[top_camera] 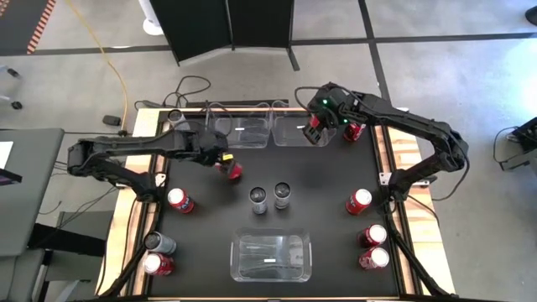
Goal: Sort soda cans
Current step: Put the top orange soda can into the top right transparent bin
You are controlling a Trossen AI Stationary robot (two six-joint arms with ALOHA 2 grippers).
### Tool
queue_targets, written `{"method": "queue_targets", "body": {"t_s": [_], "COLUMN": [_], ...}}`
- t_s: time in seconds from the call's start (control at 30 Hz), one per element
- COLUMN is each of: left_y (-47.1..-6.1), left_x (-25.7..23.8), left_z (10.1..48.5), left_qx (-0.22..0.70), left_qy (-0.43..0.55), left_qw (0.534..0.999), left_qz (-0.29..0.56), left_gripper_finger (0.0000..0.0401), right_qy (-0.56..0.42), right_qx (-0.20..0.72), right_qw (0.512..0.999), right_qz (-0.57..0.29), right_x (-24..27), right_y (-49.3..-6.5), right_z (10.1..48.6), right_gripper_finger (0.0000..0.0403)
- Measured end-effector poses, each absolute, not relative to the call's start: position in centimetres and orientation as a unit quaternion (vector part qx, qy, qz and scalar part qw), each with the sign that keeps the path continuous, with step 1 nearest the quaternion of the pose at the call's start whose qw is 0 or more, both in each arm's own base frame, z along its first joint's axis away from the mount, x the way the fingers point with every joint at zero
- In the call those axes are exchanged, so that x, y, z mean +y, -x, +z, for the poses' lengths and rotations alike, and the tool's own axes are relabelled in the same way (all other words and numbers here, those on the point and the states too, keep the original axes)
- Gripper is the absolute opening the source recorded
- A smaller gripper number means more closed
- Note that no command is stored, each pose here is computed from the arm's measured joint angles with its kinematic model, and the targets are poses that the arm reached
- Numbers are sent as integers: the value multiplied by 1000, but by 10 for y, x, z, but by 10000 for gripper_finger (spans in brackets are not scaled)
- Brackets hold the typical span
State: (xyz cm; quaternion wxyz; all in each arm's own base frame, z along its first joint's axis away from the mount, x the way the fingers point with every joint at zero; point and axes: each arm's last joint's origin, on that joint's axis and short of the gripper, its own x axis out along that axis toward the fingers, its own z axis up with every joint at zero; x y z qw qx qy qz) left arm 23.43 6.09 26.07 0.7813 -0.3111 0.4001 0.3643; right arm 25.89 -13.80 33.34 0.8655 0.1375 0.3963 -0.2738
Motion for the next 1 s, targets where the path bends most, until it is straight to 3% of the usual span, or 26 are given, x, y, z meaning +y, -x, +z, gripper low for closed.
{"method": "queue_targets", "body": {"t_s": [0.13,0.57,0.77,1.0], "left_y": [-262,-365,-387,-389], "left_x": [64,88,92,92], "left_z": [267,255,251,253], "left_qx": [396,516,534,533], "left_qy": [270,104,62,65], "left_qw": [807,808,810,814], "left_qz": [344,262,235,222], "left_gripper_finger": [297,298,300,330], "right_qy": [-134,-112,-127,-187], "right_qx": [403,470,462,397], "right_qw": [864,841,844,873], "right_qz": [-270,-245,-242,-212], "right_x": [-138,-130,-122,-114], "right_y": [-258,-249,-238,-232], "right_z": [333,321,295,270], "right_gripper_finger": [379,379,379,379]}}
